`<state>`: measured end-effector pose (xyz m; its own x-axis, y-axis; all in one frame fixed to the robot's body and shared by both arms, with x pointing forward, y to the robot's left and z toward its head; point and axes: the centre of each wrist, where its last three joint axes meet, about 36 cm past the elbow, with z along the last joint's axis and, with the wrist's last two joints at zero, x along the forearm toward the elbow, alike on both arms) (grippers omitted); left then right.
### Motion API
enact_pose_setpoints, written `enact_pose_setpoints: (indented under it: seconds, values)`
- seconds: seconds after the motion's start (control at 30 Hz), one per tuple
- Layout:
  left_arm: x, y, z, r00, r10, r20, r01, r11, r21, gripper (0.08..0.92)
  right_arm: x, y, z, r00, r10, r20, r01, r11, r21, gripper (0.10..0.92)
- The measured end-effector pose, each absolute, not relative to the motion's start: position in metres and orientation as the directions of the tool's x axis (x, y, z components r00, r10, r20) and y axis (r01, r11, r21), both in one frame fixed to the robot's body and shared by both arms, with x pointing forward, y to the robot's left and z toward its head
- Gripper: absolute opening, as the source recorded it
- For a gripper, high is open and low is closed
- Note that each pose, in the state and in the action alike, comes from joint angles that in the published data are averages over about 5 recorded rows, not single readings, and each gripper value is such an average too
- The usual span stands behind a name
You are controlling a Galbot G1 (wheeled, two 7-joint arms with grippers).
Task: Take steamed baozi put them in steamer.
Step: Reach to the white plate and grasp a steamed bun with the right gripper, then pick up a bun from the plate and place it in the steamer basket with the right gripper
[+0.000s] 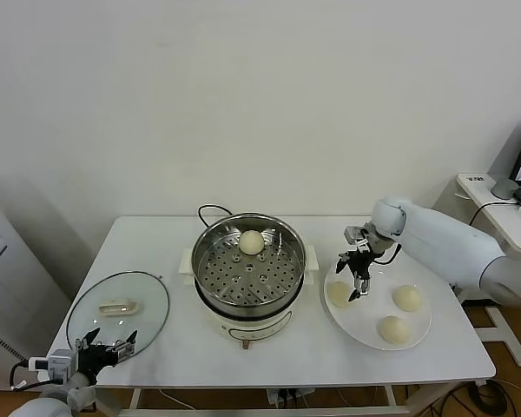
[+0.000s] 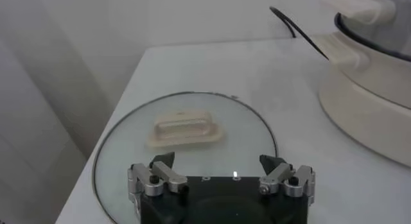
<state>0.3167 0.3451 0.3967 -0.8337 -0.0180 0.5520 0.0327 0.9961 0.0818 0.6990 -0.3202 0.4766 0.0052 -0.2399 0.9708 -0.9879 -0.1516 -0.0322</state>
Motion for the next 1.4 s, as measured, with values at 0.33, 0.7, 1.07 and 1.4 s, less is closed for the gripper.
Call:
enact_pose_setpoints:
  seconds: [0.33,0.7,1.07,1.4]
  values:
    - [0.317,0.345,0.396,-0.833,-0.017,0.553,0.034,0.996,0.082,0.823,0.696,-0.32,0.459,-0.009,-0.245,0.969,-0.991,-0.125,-0.041,0.608]
    - [0.315,0.343,0.398,-0.834,-0.015,0.552,0.034,0.996,0.079,0.823,0.693,-0.323,0.462,-0.003,-0.251,0.968,-0.992,-0.12,-0.035,0.469]
    - [0.313,0.342,0.399,-0.834,-0.017,0.551,0.033,0.996,0.081,0.823,0.705,-0.323,0.565,-0.013,-0.242,0.97,-0.989,-0.137,-0.047,0.467]
    - [0.313,0.34,0.401,-0.836,-0.011,0.549,0.042,0.996,0.083,0.823,0.705,-0.286,0.697,-0.07,-0.262,0.962,-0.986,-0.126,-0.106,0.467]
